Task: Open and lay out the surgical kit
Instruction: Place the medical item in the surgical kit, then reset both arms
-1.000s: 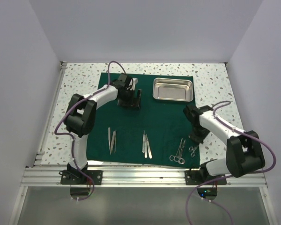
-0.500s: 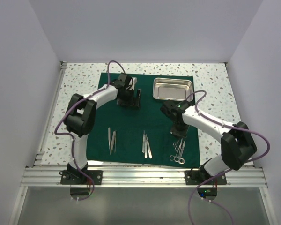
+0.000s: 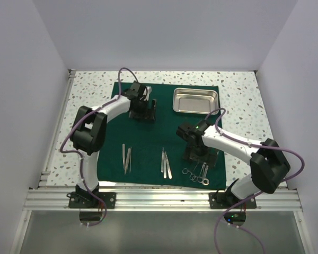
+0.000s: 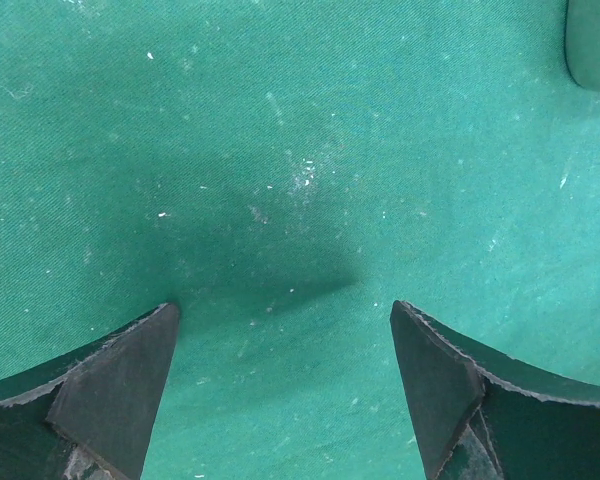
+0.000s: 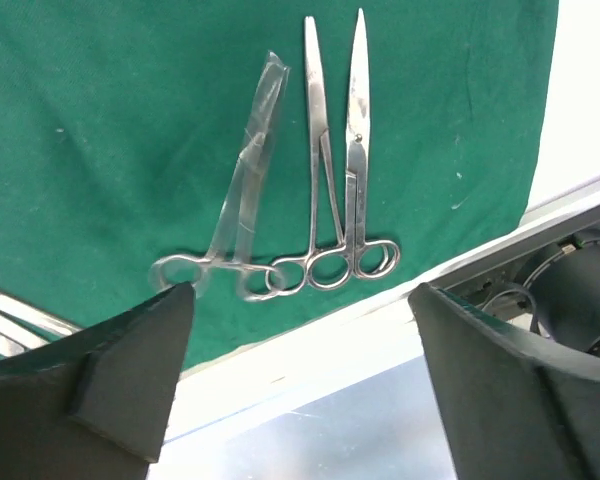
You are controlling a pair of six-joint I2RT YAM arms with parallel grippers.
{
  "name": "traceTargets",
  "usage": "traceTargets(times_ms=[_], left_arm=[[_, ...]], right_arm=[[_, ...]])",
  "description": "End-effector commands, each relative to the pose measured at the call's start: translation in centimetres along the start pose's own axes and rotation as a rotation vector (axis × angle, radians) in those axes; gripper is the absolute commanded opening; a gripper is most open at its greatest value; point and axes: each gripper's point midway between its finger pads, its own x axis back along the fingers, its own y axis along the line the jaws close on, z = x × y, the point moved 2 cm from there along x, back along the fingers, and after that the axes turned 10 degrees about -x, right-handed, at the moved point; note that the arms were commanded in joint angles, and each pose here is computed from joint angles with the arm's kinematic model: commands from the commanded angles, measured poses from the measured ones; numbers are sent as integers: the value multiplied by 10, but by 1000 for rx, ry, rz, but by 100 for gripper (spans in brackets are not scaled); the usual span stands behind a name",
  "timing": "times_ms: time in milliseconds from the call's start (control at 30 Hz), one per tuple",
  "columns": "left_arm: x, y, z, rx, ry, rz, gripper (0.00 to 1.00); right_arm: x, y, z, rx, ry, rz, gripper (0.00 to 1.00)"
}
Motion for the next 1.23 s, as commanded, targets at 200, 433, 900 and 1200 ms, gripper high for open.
traceTargets(times_ms=[200,433,900,1200], left_arm=[[42,-3,-32,-31,-124,-17,92],[89,-2,-45,-28,-190,-73,92],[321,12,1,209,-750,-275,93],[385,15,53,259,-790,-303,96]], right_arm=[[64,26,-32,21,-121,-224,99],[185,9,-85,131,-371,-474,99],[246,-67,-89,29,-581,-915,99],[217,-109,-76,44,-544,-810,99]])
